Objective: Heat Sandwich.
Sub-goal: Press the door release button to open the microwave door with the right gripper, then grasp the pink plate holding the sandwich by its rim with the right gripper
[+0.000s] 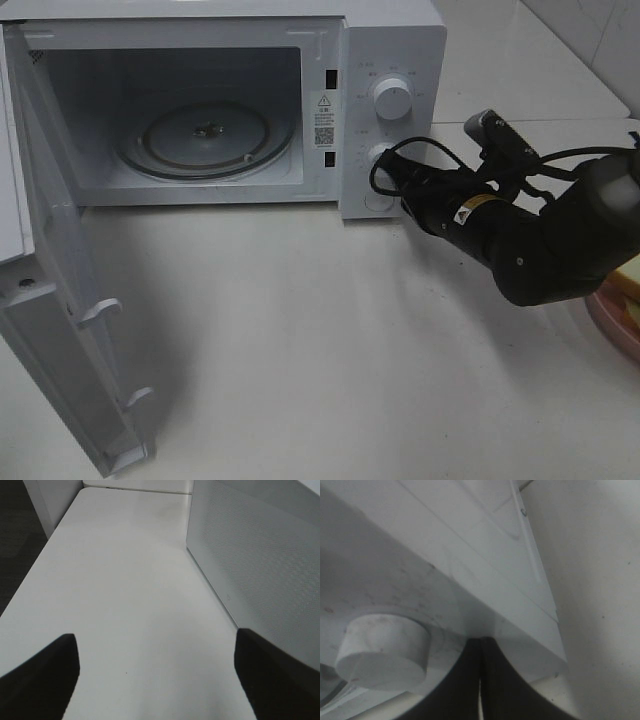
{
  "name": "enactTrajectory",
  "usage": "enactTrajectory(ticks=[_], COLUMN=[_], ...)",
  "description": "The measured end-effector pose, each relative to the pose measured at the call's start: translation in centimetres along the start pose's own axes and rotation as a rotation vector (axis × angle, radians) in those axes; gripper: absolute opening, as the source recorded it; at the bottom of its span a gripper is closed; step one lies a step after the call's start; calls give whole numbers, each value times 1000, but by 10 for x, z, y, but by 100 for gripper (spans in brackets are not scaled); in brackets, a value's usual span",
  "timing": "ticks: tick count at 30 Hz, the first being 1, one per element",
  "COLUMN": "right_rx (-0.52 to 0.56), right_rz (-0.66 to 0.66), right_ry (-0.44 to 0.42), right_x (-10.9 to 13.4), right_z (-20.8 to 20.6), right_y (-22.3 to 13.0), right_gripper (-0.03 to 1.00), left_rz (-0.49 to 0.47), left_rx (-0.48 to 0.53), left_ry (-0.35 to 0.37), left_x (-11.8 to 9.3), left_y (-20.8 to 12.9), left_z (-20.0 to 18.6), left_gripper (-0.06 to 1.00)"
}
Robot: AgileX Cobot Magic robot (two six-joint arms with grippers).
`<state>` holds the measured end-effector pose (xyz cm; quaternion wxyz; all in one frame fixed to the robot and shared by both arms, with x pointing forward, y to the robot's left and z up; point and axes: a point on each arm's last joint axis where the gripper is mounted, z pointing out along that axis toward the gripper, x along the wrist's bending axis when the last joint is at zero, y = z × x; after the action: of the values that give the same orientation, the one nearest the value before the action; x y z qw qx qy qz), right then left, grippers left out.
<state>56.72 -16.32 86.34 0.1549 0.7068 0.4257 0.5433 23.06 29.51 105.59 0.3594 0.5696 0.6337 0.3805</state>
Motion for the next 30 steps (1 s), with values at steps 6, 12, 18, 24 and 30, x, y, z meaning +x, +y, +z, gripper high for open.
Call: enactTrajectory(ticks=[6, 12, 18, 24, 30], right_rx=[-16, -8, 9, 28, 39], right_rz=[0, -9, -33, -64, -74], right_ry=[-2, -10, 15, 48, 44], right_x=[1, -1, 1, 4, 0], right_z=[-11, -28, -40, -56, -77], right_y=[6, 9, 10, 12, 12], right_gripper=[1, 1, 1, 1, 1], left_rz=[0, 0, 0, 0, 0], left_rx=[0, 0, 0, 0, 0], left_ry=[0, 0, 0, 0, 0], left_x=[0, 0, 0, 0, 0], left_y=[0, 0, 0, 0, 0], left_z=[0, 0, 0, 0, 0], left_gripper=[80, 80, 80, 80, 80])
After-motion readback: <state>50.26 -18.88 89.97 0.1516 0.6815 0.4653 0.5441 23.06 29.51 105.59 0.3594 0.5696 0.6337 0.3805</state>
